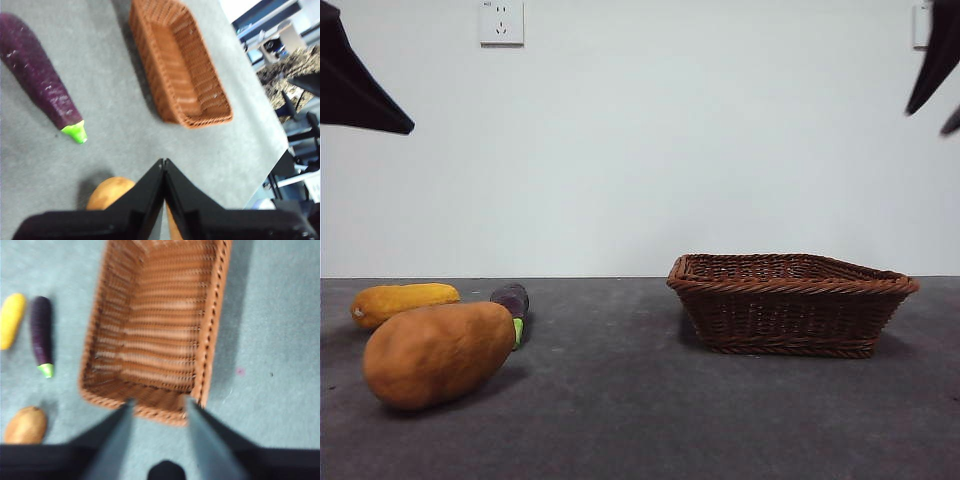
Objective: Help me put the vegetables on the table into the basket
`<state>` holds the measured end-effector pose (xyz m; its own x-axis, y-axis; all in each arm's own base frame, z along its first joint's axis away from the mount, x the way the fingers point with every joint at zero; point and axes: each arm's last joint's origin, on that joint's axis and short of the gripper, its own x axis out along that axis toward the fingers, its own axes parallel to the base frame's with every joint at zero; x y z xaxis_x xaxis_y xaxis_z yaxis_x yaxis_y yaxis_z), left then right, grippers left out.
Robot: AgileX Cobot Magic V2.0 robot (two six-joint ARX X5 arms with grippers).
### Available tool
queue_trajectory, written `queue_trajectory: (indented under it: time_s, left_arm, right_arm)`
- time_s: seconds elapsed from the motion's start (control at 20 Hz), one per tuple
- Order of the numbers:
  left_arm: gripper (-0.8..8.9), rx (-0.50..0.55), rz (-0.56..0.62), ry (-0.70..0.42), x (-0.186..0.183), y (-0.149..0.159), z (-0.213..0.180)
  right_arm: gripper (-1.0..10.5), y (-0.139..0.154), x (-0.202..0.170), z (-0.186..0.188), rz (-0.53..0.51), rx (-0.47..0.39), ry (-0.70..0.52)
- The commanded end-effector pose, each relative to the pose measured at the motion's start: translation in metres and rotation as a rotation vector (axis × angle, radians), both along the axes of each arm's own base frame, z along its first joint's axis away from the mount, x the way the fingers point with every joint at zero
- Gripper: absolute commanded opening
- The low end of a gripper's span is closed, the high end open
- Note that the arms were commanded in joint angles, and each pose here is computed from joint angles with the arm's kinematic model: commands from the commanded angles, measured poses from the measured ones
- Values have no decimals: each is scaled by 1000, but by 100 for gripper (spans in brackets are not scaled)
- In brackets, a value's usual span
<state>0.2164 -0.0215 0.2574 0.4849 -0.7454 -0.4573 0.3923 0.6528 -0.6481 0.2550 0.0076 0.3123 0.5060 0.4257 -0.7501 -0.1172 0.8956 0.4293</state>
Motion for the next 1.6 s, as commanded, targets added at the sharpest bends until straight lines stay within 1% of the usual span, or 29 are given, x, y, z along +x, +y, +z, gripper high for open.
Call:
queue_trajectory:
  time_s: [0.05,0.2,0.4,0.55,0.6,0.7,0.8,0.95,1.0,1.05,1.15,1.2,1.45,1.6]
  left_arm:
    - [-3,33,-34,-32,3,0,-3]
    - [-3,46,-40,-30,6,0,-7]
    - [-3,74,-51,-55,7,0,-8]
    - [-3,117,-14,-54,8,1,-9]
    - [-3,131,-3,-53,8,1,-9]
    - [-3,146,7,-54,8,1,-9]
    - [-3,147,4,-56,8,1,-9]
    - [-3,147,3,-55,8,0,-9]
    - [-3,147,3,-51,8,0,-10]
    - [-3,146,1,-45,8,0,-10]
    - [-3,146,-1,-25,6,0,-11]
    - [-3,146,-1,-21,6,0,-12]
    - [-3,144,0,-19,6,0,-11]
    - [-3,128,19,21,5,1,-8]
  right_arm:
    - [663,0,26,-14,21,-7,57]
    - [662,-1,60,-31,23,-6,130]
    - [660,1,100,-48,30,-6,175]
    - [655,4,125,-61,33,-14,204]
    - [626,5,133,-65,33,-22,218]
    - [534,11,146,-74,45,-31,233]
    - [524,17,157,-84,57,-38,253]
    - [520,26,167,-105,63,-82,303]
    - [452,29,169,-113,71,-84,328]
    - [342,31,169,-119,76,-86,351]
    - [11,31,169,-129,77,-89,394]
    - [-8,31,169,-131,77,-90,405]
    - [-9,31,168,-131,73,-88,414]
    - [-8,31,164,-118,88,-79,399]
